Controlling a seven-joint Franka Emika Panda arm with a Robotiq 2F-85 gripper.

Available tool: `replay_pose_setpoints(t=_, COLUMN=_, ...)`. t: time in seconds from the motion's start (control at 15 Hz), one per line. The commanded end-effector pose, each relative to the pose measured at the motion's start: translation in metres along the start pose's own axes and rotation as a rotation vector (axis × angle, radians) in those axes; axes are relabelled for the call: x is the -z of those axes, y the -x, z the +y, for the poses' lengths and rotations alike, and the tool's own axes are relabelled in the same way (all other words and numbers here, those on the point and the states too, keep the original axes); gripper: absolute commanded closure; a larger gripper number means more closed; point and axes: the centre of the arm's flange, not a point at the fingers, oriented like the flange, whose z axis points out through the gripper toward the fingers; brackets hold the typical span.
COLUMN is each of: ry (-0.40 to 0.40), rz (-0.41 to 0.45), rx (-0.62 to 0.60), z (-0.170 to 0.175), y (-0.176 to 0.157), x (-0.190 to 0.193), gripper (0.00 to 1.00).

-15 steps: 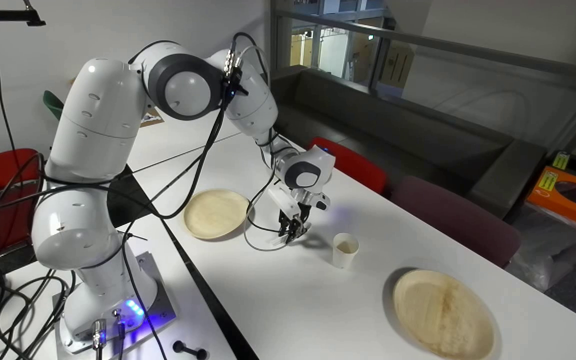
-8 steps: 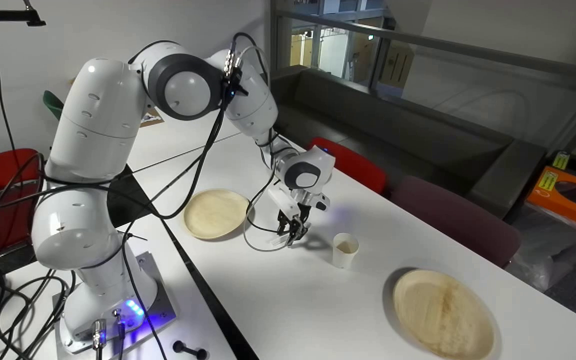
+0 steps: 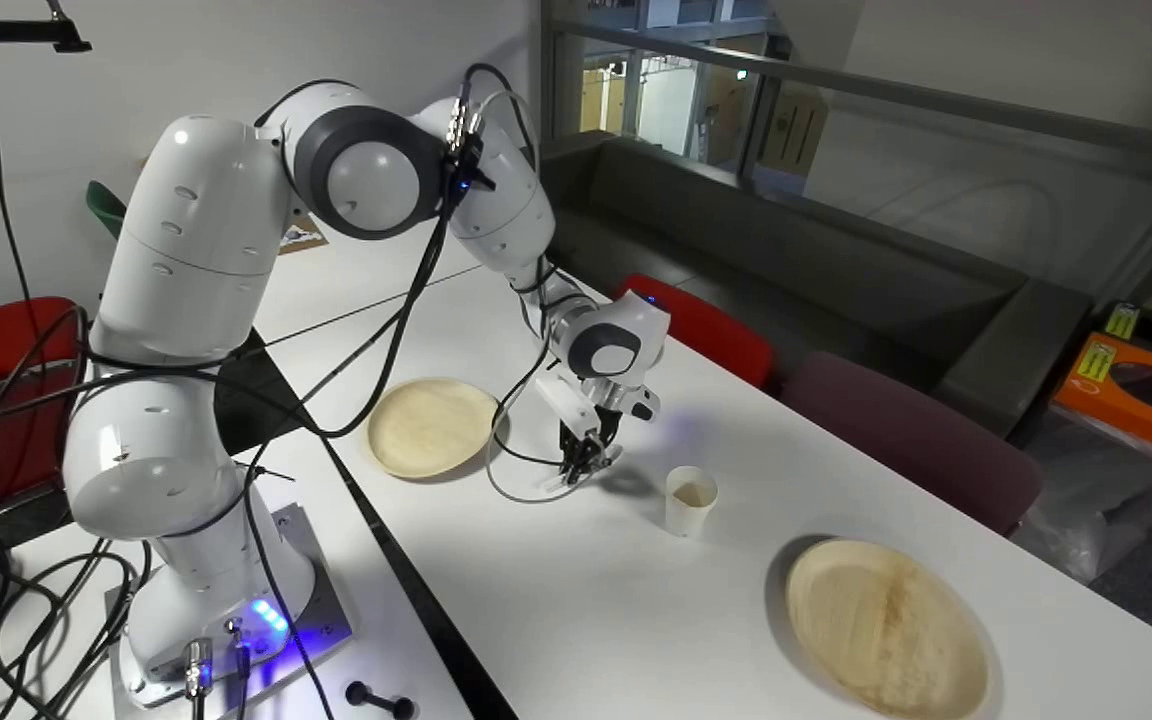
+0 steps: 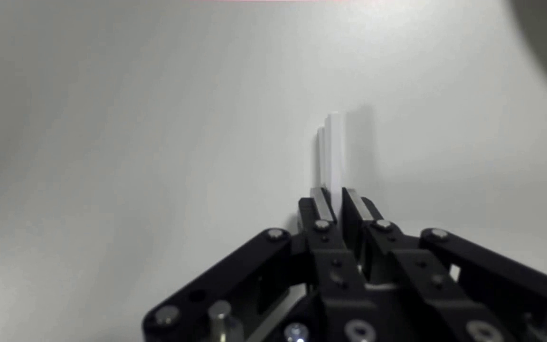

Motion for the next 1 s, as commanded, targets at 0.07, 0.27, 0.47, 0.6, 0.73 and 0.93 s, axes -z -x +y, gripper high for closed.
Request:
replay_pose_setpoints(t=0.07, ry=0.000, rz=0.023, rx=0.012, z=0.005, y=0.014, x=0.003, gripper=0.61)
replay_pose_setpoints(t=0.27, ry=0.000, rz=0.024, rx=0.012, z=0.006, y=0.015, x=0.003, gripper=0.40)
replay_pose_setpoints(t=0.47, ry=0.002, rz=0.029, rx=0.012, z=0.007, y=0.016, x=0.005, gripper=0.18)
replay_pose_setpoints(t=0.6, ry=0.006, rz=0.051, rx=0.014, z=0.006, y=0.019, x=0.012, gripper=0.03)
replay_pose_setpoints(t=0.73, ry=0.013, rz=0.130, rx=0.025, z=0.008, y=0.033, x=0.034, gripper=0.00)
replay_pose_setpoints(t=0.93, ry=0.013, rz=0.291, rx=0.033, z=0.012, y=0.064, x=0.077, gripper=0.00)
